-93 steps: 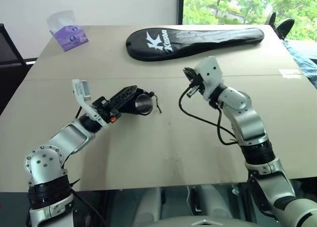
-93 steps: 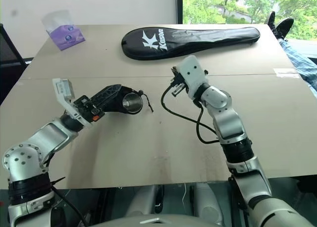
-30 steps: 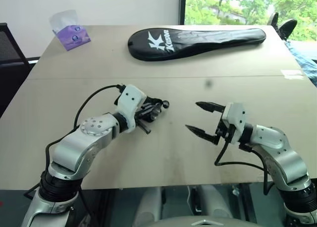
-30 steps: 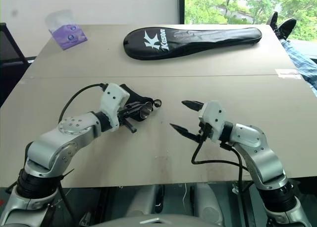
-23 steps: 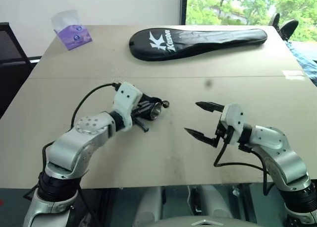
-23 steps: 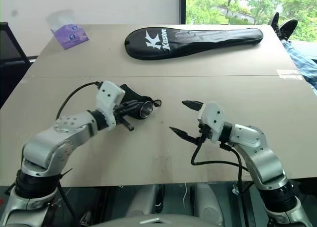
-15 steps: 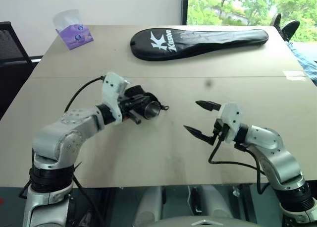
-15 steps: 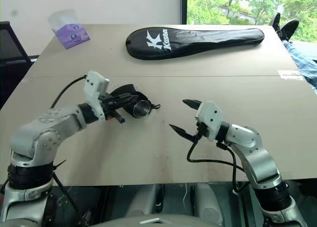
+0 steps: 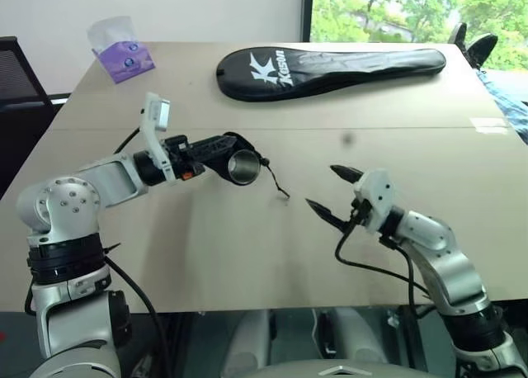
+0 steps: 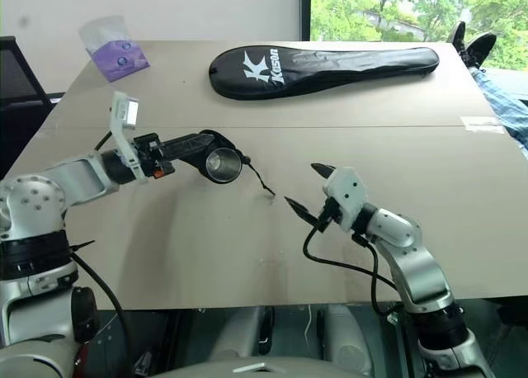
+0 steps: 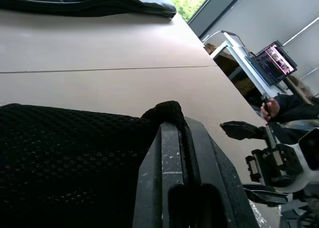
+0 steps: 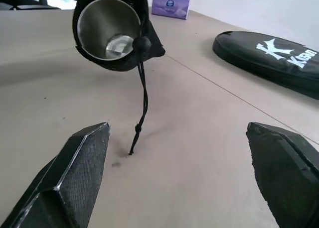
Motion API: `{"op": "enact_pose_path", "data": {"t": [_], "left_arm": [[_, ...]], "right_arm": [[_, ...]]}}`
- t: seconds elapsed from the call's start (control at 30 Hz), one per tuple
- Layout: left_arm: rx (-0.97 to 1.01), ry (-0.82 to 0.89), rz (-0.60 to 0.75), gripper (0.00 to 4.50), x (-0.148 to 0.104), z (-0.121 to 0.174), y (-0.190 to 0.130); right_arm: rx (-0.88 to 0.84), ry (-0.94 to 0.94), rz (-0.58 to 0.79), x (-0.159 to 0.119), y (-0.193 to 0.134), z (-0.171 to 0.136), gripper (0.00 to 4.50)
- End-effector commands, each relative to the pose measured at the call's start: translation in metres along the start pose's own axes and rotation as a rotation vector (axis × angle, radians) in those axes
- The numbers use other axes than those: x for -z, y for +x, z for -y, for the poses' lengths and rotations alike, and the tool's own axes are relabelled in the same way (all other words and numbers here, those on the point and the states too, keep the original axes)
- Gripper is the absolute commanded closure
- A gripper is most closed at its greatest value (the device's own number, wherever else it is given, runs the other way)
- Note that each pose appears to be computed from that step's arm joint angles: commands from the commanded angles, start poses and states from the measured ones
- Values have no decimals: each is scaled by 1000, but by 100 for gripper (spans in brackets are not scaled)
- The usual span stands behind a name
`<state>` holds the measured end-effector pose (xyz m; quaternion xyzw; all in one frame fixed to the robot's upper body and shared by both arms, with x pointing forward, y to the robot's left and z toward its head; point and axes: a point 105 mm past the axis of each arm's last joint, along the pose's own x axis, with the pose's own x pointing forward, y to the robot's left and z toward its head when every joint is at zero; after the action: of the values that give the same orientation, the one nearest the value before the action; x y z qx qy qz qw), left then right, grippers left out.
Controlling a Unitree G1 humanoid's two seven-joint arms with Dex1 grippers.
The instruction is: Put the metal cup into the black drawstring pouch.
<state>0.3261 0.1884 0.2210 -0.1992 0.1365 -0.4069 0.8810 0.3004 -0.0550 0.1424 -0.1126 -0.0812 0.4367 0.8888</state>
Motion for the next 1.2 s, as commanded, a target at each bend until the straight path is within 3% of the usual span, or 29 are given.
{"op": "enact_pose_path", "data": {"t": [0.03, 0.37, 0.47, 0.5, 0.53, 0.73, 0.97, 1.13, 1.2], "left_arm": [[39, 34, 15, 450, -14, 9, -3], [54, 80, -8, 450, -12, 23, -3], [47, 90, -6, 450, -11, 26, -6], [45, 92, -4, 450, -11, 27, -7], [42, 93, -2, 450, -10, 27, -8], [21, 89, 14, 450, -5, 29, -14], [-10, 83, 37, 450, 6, 26, -14], [30, 21, 131, 450, 14, 28, -11], [37, -6, 155, 396, 17, 29, -12]], "right_arm": [[-16, -9, 57, -8, 19, -3, 4], [-64, 109, 106, -4, 75, -10, 4], [-60, 123, 114, -2, 86, -9, 83], [-66, 127, 120, -3, 87, -9, 145], [-72, 129, 124, -3, 88, -10, 166], [-58, 79, 95, 1, 87, -6, 447], [33, -102, 0, -5, 62, 26, 447], [78, -302, -16, -48, 47, 51, 447], [82, -366, -1, -73, 45, 57, 450]]}}
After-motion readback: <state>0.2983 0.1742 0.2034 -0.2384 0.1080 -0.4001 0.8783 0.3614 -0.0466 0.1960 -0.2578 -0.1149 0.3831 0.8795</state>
